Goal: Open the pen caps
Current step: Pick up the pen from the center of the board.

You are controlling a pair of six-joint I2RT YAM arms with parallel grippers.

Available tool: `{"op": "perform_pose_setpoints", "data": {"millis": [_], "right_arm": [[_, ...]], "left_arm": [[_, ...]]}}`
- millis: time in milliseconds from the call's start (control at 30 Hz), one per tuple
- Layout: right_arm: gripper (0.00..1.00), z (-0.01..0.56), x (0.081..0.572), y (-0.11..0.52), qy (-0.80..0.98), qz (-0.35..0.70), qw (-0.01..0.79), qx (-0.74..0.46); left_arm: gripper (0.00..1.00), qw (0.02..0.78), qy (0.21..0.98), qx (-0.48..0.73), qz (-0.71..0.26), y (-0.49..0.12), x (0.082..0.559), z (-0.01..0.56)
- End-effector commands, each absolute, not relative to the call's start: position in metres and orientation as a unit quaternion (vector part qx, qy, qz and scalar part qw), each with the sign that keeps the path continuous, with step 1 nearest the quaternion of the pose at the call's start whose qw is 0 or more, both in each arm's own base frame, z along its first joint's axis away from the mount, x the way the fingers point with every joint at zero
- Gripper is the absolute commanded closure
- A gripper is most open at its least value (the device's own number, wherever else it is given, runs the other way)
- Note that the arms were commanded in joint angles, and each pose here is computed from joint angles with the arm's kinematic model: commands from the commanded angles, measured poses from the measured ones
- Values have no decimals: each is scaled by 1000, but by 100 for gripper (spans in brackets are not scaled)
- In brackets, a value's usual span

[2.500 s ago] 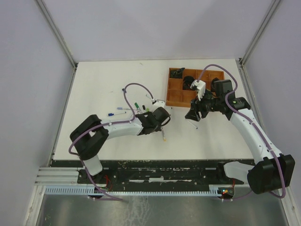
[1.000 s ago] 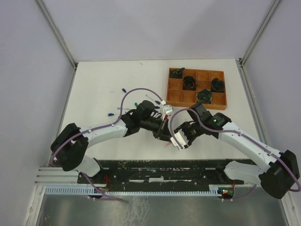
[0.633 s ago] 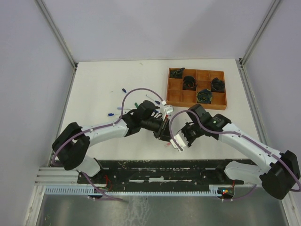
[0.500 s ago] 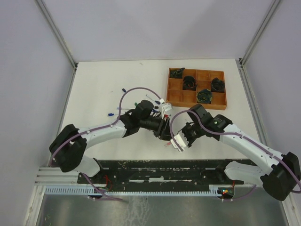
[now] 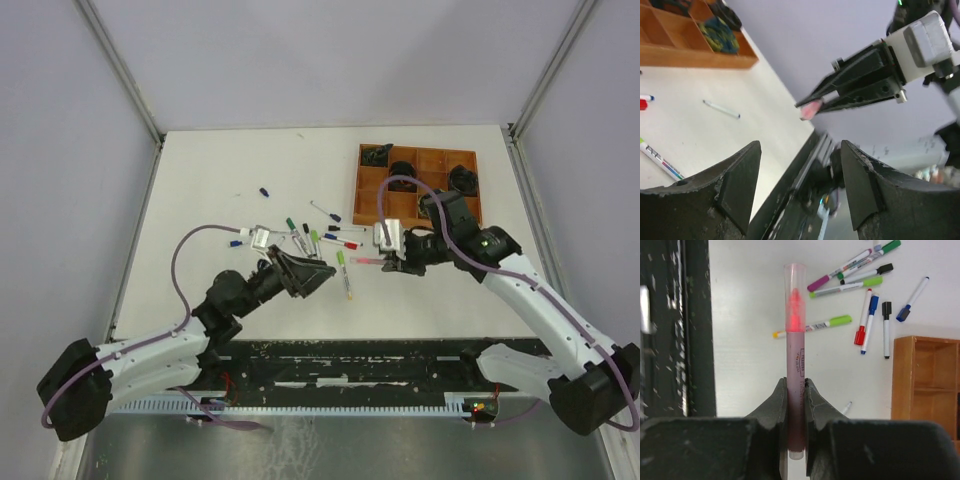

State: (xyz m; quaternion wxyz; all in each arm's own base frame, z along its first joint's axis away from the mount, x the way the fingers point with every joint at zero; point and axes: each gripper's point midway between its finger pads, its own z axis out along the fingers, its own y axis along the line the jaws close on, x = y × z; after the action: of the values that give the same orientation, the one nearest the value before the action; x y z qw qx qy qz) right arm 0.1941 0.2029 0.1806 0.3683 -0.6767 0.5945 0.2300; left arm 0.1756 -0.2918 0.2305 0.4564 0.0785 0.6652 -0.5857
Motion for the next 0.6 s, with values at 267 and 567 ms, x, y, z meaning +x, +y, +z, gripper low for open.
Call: {"op": "perform_pose_setpoints", "data": {"millis": [267,567], "right_arm": [[99,243,202,253,709,425,334,-453],[99,237,206,257,716,435,329,-436]], "left_arm": [[26,533,522,-214,-631,-244,213,304],[27,538,502,-229,-637,-270,228,308]]}}
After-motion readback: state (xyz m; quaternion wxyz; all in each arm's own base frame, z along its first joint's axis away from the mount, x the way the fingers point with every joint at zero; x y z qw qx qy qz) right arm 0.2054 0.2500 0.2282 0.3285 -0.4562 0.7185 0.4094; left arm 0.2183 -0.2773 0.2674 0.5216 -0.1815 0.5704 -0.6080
